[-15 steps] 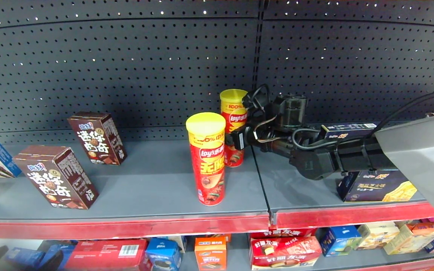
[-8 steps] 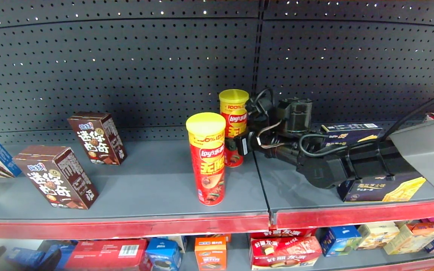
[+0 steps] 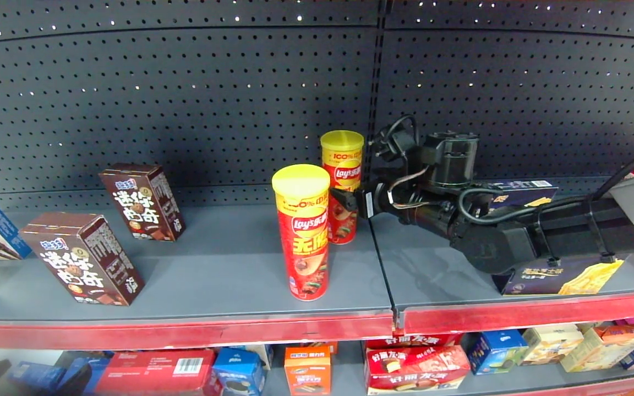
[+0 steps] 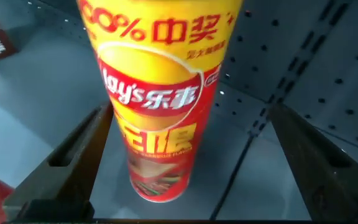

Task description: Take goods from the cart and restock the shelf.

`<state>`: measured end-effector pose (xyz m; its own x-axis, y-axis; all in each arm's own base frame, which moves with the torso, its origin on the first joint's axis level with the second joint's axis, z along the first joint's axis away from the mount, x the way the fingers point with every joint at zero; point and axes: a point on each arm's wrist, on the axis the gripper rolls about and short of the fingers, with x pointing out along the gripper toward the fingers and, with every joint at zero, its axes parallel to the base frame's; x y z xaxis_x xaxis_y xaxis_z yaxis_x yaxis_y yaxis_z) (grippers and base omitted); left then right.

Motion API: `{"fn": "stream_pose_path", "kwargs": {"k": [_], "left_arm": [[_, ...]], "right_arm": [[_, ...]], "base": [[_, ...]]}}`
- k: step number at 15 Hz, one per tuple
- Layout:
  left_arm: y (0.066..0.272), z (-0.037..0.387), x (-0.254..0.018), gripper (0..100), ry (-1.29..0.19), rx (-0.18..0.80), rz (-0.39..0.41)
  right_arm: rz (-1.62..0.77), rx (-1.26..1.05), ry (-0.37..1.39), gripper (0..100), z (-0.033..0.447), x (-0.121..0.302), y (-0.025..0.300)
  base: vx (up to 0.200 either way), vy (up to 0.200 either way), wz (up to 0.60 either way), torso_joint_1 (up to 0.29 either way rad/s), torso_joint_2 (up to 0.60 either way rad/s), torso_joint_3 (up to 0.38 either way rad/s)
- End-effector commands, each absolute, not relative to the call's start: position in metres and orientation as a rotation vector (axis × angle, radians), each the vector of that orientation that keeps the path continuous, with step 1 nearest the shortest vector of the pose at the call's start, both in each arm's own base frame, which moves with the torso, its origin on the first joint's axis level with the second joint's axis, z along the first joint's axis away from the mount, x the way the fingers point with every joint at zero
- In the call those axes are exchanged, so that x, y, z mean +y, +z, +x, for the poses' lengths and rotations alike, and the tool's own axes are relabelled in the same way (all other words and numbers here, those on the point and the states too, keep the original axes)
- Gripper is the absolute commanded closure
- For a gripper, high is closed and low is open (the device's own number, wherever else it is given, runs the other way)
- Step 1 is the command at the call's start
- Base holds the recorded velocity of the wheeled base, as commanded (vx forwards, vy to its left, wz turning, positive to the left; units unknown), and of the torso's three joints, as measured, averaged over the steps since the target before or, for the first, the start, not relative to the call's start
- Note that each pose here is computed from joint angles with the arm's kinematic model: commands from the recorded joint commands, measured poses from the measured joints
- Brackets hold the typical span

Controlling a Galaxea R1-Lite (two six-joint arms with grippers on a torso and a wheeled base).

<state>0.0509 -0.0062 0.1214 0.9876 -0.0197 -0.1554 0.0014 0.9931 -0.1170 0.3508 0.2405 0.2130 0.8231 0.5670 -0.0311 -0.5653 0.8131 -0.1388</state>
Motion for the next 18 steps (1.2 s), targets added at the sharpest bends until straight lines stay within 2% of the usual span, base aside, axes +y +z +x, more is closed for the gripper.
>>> {"fn": "stream_pose_path", "kwargs": {"k": [1,8,18], "left_arm": [[0.121,0.052,-0.006,0,-0.005,0.162,-0.117],[0.121,0.051,-0.006,0,0.001,0.160,-0.118],[0.121,0.051,-0.005,0,0.006,0.160,-0.118]], "right_arm": [[-0.146,-0.009,0.604,0,0.348,0.240,0.212],[-0.149,0.001,0.606,0,0.356,0.249,0.202],[-0.138,-0.031,0.507,0,0.374,0.268,0.200]], "base": [[0.000,0.000,0.00,0.000,0.00,0.000],[0.000,0.000,0.00,0.000,0.00,0.000],[0.000,0.000,0.00,0.000,0.00,0.000]]}}
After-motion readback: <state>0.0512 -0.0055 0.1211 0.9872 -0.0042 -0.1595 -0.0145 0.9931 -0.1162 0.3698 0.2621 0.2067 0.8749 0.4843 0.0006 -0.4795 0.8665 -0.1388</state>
